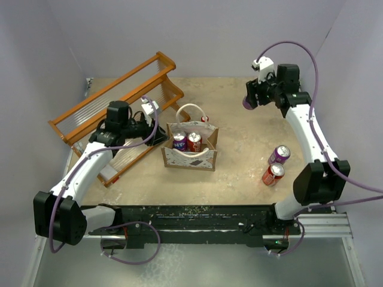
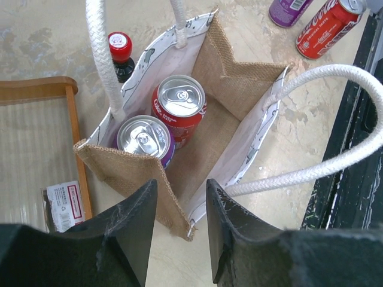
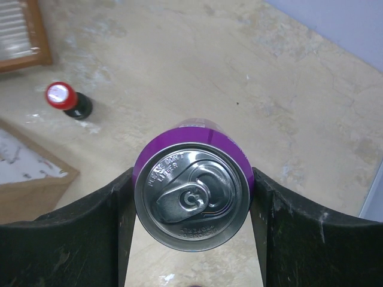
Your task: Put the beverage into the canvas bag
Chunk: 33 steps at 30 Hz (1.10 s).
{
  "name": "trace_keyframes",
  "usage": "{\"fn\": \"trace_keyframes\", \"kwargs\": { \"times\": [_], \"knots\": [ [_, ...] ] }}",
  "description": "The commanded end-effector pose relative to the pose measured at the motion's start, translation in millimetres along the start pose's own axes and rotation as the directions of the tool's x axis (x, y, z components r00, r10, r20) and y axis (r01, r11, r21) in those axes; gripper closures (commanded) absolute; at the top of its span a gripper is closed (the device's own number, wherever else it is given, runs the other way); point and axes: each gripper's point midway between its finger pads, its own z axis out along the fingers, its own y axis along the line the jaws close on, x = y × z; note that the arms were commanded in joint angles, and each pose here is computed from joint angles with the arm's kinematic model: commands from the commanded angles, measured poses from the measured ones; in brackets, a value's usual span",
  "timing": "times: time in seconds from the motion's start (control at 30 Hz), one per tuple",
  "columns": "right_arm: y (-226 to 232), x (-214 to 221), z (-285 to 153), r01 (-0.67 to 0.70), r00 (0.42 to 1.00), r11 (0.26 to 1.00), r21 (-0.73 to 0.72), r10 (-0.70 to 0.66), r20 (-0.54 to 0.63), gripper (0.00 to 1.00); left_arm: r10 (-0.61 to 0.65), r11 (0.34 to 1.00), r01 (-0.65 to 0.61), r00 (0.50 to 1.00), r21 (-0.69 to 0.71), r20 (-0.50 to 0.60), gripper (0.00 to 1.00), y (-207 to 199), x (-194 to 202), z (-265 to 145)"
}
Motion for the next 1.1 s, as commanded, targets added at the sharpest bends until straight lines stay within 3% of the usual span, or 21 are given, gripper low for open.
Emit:
{"fn": "trace_keyframes", "kwargs": {
  "times": [0.0, 0.1, 0.27, 0.5, 0.73, 0.87, 1.07],
  "knots": [
    [25.6, -60.5, -47.6, 0.09, 0.973, 0.994, -0.068, -0.073, 0.22, 0.73, 0.132, 0.991, -0.131, 0.99, -0.014, 0.043, 0.57, -5.6, -30.2, -13.1],
    [52.2, -72.3, -69.5, 0.151, 0.954, 0.978, -0.147, -0.105, 0.28, 0.73, 0.189, 0.981, -0.19, 0.982, 0.04, 0.025, 0.53, -14.9, -29.9, -17.2],
    [108.7, -84.4, -101.6, 0.28, 0.912, 0.919, -0.277, -0.165, 0.377, 0.74, 0.256, 0.93, -0.243, 0.966, 0.277, -0.013, 0.45, -51.9, -16.1, -24.3],
    [177.0, -90.6, -135.9, 0.422, 0.854, 0.78, -0.462, -0.171, 0.492, 0.75, 0.355, 0.88, -0.327, 0.935, 0.344, -0.019, 0.4, -68.5, -6.5, -18.0],
    [191.3, -83.3, -131.3, 0.411, 0.872, 0.733, -0.542, -0.142, 0.469, 0.77, 0.463, 0.8, -0.428, 0.886, 0.42, 0.022, 0.38, -94.3, -13.9, 4.4],
    [197.8, -76.9, -129.3, 0.394, 0.881, 0.719, -0.573, -0.116, 0.459, 0.78, 0.485, 0.759, -0.426, 0.874, 0.493, 0.007, 0.45, -115.1, -5.8, 18.8],
    [216.5, -67.9, -128.1, 0.388, 0.891, 0.661, -0.642, -0.092, 0.444, 0.79, 0.525, 0.71, -0.415, 0.85, 0.569, -0.035, 0.69, -136.7, 22.4, 15.0]
  ]
}}
